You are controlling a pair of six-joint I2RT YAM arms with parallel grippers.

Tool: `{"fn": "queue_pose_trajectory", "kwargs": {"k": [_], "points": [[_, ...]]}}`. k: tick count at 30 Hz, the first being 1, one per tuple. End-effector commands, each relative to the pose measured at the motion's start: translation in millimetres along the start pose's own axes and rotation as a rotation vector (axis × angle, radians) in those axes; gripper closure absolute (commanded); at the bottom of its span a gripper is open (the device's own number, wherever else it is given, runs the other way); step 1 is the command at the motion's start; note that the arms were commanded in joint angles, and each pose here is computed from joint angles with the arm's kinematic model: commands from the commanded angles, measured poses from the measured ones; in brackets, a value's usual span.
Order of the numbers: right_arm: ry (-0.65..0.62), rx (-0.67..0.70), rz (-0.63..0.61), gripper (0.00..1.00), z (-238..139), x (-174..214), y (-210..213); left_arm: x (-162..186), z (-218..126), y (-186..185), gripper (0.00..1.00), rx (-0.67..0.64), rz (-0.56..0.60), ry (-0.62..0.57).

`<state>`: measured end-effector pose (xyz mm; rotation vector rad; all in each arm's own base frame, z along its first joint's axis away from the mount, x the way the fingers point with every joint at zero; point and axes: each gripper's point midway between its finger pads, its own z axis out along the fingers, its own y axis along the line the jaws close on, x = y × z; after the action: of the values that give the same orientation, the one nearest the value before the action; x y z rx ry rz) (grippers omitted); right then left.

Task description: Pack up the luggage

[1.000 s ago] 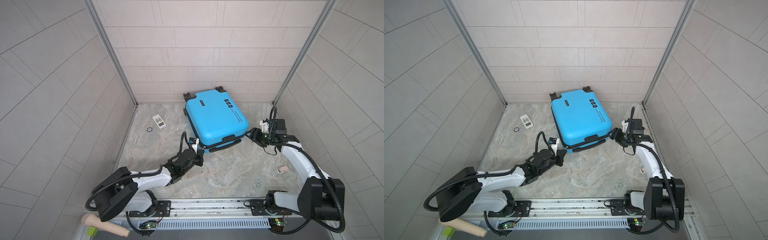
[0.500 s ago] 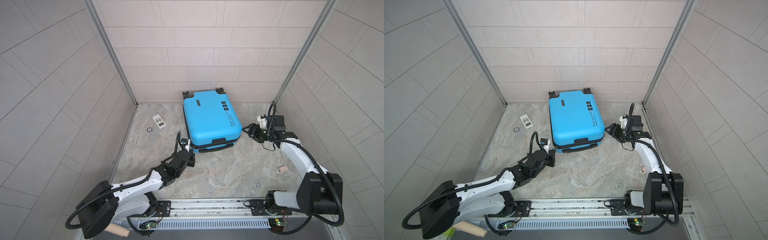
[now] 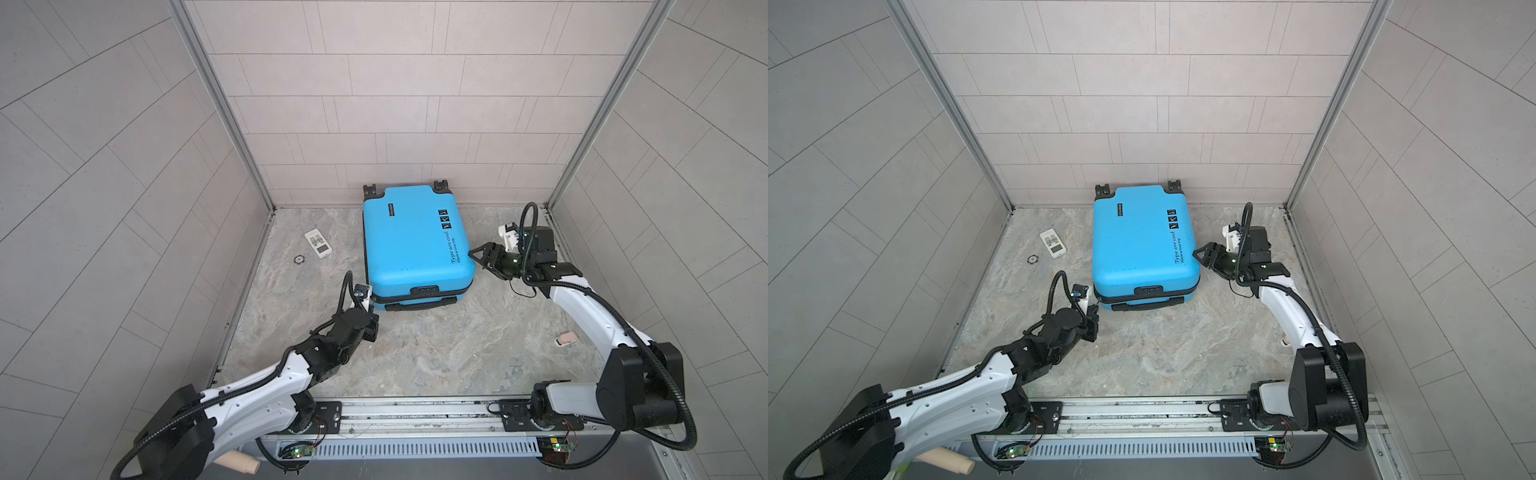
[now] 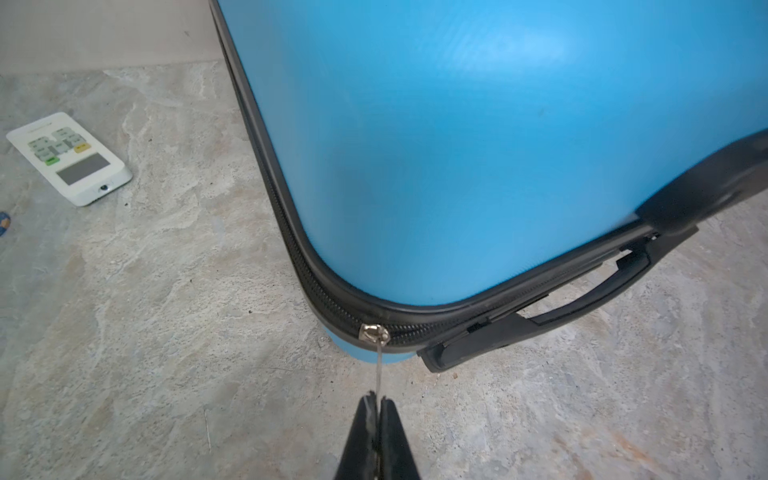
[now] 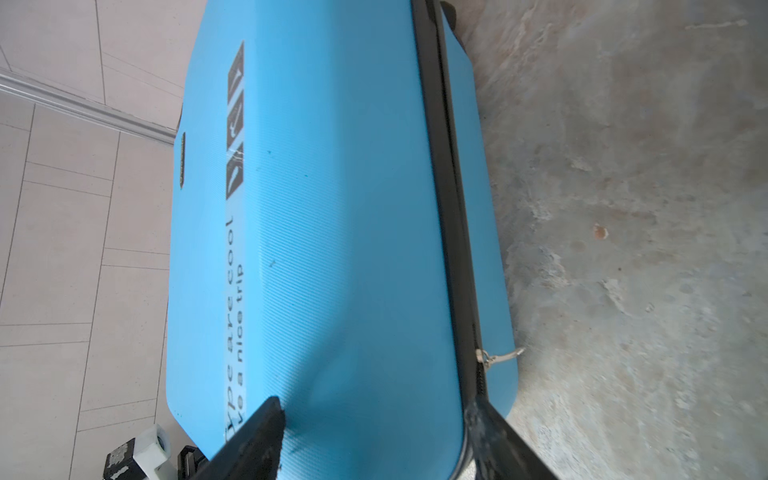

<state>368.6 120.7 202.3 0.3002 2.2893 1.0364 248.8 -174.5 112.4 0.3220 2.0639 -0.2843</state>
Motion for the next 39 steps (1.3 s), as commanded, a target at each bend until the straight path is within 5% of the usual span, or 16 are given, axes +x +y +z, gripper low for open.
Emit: {"fn": "queue_pose_trajectory", "kwargs": {"k": [1, 8, 20, 29, 39], "points": [[0.066, 0.025, 0.008, 0.28, 19, 20, -7, -10, -2, -22, 1.00, 0.115, 0.065, -0.053], [0.088, 0.030, 0.020, 0.28, 34, 48, -8, -29, -6, -56, 1.00, 0.274, 0.089, -0.120], [0.118, 0.027, 0.024, 0.29, 52, 76, -2, -22, -8, -140, 1.00, 0.541, 0.111, -0.045], [0.062, 0.084, -0.005, 0.30, 29, 61, -1, -18, -11, -89, 1.00, 0.350, -0.010, -0.138], [-0.056, 0.183, 0.042, 0.30, -39, 44, -21, -7, -20, -69, 1.00, 0.304, -0.036, -0.149]]}}
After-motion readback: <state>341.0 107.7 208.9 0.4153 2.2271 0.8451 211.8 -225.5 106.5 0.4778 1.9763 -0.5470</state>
